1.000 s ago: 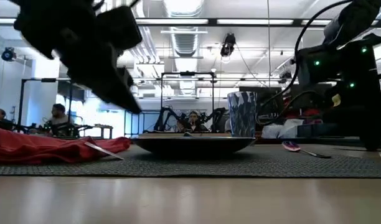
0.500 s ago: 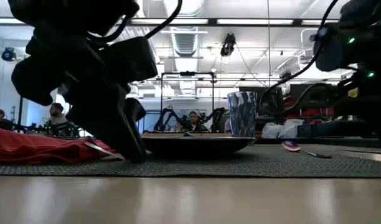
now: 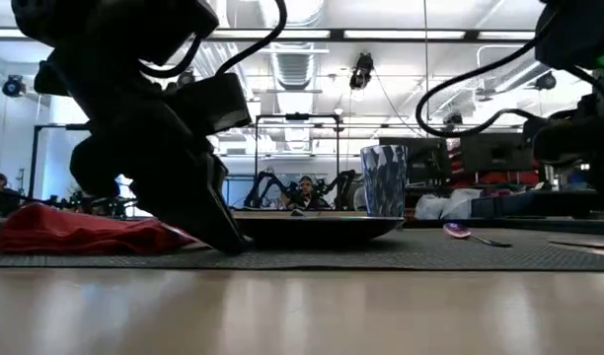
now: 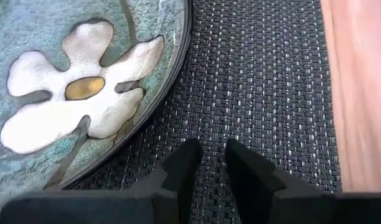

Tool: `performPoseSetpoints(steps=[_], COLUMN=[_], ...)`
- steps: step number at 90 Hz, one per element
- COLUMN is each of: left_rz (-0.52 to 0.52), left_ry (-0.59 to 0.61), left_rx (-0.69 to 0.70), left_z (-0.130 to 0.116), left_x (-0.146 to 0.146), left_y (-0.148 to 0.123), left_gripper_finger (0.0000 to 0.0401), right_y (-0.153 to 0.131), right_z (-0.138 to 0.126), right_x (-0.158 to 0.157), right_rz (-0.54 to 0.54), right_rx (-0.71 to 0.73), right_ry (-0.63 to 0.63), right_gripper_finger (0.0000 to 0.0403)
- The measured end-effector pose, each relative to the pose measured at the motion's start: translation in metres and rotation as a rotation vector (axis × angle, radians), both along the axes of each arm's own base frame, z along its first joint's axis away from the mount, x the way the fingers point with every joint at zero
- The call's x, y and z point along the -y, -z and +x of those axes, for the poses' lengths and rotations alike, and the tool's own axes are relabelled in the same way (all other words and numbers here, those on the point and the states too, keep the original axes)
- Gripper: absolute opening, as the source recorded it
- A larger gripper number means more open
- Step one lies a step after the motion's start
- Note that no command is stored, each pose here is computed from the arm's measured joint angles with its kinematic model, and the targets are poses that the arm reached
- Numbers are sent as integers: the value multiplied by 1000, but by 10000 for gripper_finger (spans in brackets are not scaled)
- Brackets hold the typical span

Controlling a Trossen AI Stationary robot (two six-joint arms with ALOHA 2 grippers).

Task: Set table place
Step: Move the blue table knife to the right of the gray table mat, then adjust the gray table mat

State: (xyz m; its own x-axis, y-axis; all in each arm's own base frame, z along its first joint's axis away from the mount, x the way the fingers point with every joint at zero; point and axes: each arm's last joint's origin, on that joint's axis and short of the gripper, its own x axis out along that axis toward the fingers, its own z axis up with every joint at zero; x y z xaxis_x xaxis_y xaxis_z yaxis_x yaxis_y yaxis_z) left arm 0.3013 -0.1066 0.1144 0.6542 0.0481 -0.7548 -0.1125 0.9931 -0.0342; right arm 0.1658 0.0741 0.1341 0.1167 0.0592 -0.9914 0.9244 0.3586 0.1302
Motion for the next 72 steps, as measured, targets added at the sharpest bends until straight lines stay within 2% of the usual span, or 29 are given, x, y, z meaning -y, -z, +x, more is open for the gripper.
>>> performPoseSetpoints(steps=[16, 27, 34, 45, 51, 63, 72], left_rz=[-6, -9, -12, -12, -11, -17, -24], left_ry=[-10, -12, -12, -11, -11, -17, -27], left_rx=[-5, -3, 0, -2, -5, -20, -37], left_z=[-2, -4, -5, -5, -5, -6, -8], left_x=[-1, -2, -2, -2, -2, -2, -1], left_y=[-2, -7, -9, -9, -9, -9, -8], left_gripper_finger=[77, 77, 77, 77, 77, 77, 77], right_y=[-20, -39, -46, -40, -28, 1, 9], right_z=[7, 20, 35, 55, 63, 73, 81], right_x=[-1, -5, -14, -30, -36, -41, -46], right_rz=[-82, -140, -120, -108, -111, -102, -117], right_rx=[51, 188, 347, 514, 514, 391, 371], right_ry=[-65, -148, -236, -352, -382, -443, -478], right_gripper_finger=[14, 14, 14, 14, 14, 13, 13])
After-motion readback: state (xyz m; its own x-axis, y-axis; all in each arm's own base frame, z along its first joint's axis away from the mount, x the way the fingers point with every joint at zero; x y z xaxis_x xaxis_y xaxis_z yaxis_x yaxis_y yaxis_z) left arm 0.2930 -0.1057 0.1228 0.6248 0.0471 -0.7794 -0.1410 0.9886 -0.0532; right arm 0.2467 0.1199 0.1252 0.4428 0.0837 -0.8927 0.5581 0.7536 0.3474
